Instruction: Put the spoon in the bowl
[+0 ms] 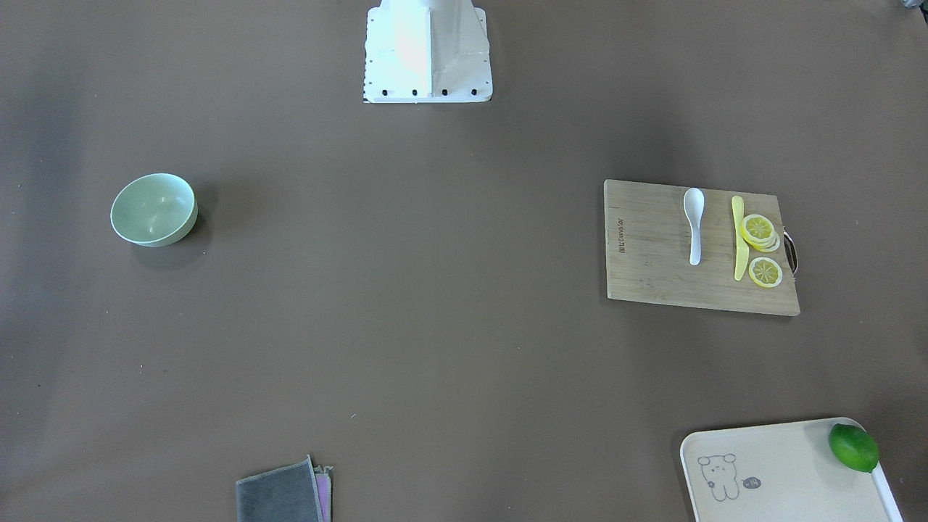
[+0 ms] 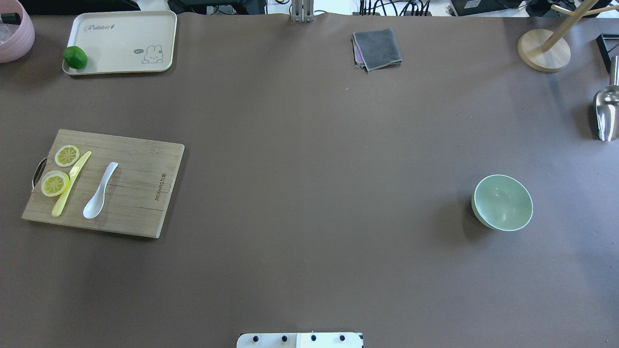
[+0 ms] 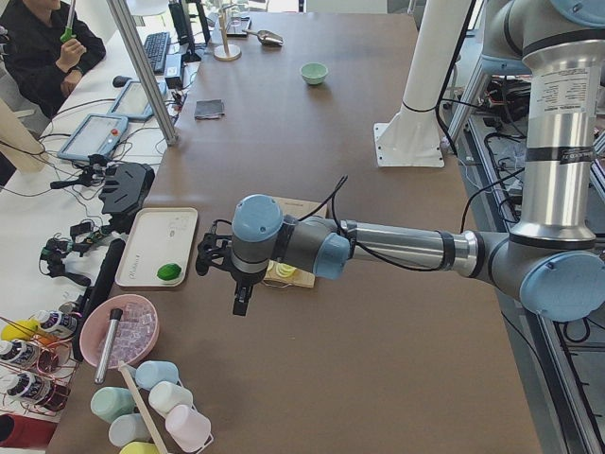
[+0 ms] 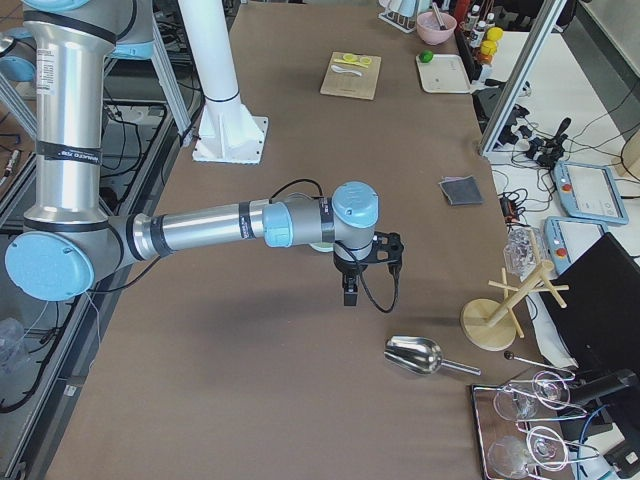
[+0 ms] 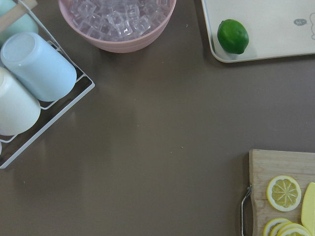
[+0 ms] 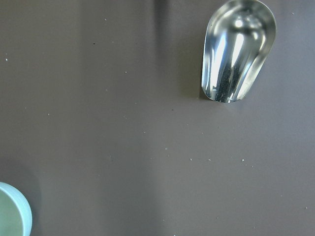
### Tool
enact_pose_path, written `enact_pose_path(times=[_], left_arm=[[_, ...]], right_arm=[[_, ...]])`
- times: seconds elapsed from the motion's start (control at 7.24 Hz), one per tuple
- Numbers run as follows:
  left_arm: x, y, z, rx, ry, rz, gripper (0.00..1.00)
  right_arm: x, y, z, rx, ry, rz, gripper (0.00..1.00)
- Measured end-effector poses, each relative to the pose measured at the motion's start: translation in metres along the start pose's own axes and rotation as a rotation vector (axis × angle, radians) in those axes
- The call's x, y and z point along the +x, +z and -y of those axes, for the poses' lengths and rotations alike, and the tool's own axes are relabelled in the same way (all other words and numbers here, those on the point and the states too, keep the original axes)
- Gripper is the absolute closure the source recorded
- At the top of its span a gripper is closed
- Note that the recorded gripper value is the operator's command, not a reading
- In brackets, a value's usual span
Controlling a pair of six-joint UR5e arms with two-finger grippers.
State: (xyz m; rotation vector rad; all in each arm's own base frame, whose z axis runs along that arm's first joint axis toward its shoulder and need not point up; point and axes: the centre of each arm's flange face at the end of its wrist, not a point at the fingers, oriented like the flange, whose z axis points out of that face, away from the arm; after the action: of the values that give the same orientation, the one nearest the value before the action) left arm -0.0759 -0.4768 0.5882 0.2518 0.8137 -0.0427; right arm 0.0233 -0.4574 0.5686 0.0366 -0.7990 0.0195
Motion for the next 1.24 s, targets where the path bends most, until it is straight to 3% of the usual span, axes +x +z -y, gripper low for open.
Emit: enact_pose_path(times=[0.41,1.24], left_arm=[[0.000,-0.005,-0.020,-0.004,-0.011,0.004,0.02],[-0.004,-0.002,-0.025,-0.013,-0.021,0.005,0.02]], right_arm=[[0.001,0.002,0.001,-0.003,0.009,0.001,0.00],[0.001,0.002,0.001,-0.001,0.007,0.004,0.00]])
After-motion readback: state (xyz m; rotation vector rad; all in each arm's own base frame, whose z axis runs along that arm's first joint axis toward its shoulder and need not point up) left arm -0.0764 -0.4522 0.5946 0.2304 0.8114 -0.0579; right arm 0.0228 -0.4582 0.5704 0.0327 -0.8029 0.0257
